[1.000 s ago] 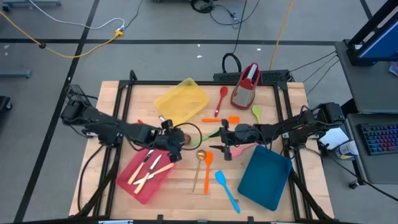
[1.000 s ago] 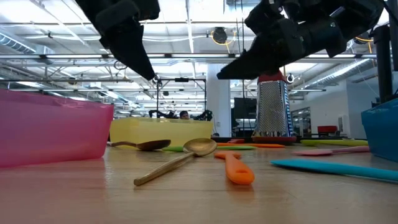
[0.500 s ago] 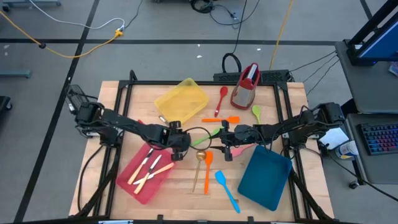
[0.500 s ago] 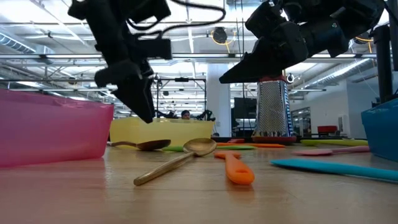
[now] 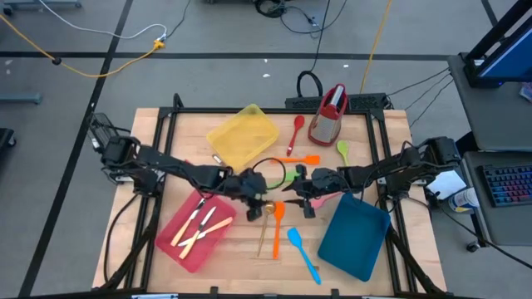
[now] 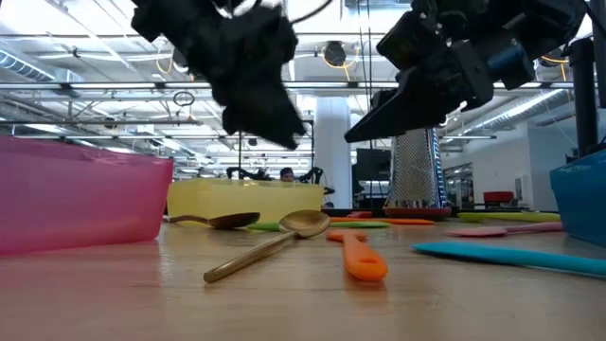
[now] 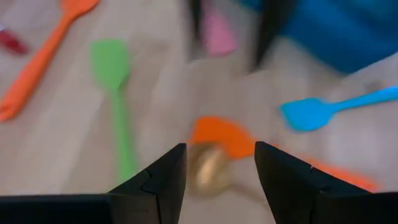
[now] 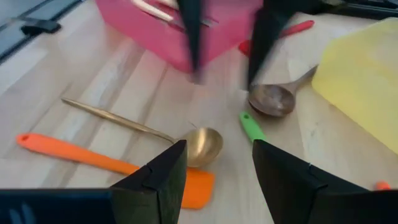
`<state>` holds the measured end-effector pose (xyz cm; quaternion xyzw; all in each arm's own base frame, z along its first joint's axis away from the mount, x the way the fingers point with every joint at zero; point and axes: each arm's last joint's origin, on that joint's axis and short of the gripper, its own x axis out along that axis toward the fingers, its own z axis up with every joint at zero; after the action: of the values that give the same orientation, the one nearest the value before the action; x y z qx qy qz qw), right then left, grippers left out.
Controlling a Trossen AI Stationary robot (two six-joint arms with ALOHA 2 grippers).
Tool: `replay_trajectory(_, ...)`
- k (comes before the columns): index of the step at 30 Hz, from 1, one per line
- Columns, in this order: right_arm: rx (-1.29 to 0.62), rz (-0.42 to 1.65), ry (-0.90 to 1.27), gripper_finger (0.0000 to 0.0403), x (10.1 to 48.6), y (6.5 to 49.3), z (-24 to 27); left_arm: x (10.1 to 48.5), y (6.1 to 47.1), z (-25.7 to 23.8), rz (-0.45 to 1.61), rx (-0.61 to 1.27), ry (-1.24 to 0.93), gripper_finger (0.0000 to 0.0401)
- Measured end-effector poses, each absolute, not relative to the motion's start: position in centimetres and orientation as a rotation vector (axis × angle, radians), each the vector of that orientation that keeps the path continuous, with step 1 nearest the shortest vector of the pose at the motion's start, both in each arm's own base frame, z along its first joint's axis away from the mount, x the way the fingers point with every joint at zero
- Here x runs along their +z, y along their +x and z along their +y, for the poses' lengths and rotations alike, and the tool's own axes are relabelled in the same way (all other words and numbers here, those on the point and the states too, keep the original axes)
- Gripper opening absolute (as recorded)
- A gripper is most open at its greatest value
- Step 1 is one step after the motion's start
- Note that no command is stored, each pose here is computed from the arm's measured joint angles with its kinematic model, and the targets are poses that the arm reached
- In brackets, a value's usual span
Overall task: Pick & Place Kitchen Items
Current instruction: Put the gold serving spoon into the yellow bin
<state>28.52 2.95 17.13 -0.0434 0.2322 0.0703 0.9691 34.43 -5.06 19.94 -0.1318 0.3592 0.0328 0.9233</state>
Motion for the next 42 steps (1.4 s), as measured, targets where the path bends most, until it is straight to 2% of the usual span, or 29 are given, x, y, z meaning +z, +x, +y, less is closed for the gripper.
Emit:
replay_trajectory(6,0.142,0.465,-0.088,0.0174,17.2,28.5,2.9,20.1,34.7,-8.2,0.664,-0.001,-0.344,0.0195)
replay_trajectory(15,0.142,0.463,-0.088,0.0173,17.2,28.5,2.9,19.2,35.0,-10.8,0.686,0.093,-0.507,0.0195)
replay_trajectory(21,0.158,0.449,-0.154,0.0172,17.2,28.6,3.0,20.3,36.4,-11.8,0.837,0.193,-0.437,0.0195)
replay_trajectory(27,0.16,0.453,-0.165,0.0173,17.2,28.6,2.9,19.1,38.1,-12.4,1.001,0.345,-0.436,0.0195)
replay_trajectory(35,0.165,0.456,-0.187,0.0173,17.2,28.5,2.9,15.5,39.6,-12.9,1.047,0.436,-0.512,0.0195)
replay_trajectory(42,0.176,0.45,-0.234,0.0172,17.2,28.5,2.9,15.0,39.6,-13.1,1.061,0.446,-0.509,0.0195)
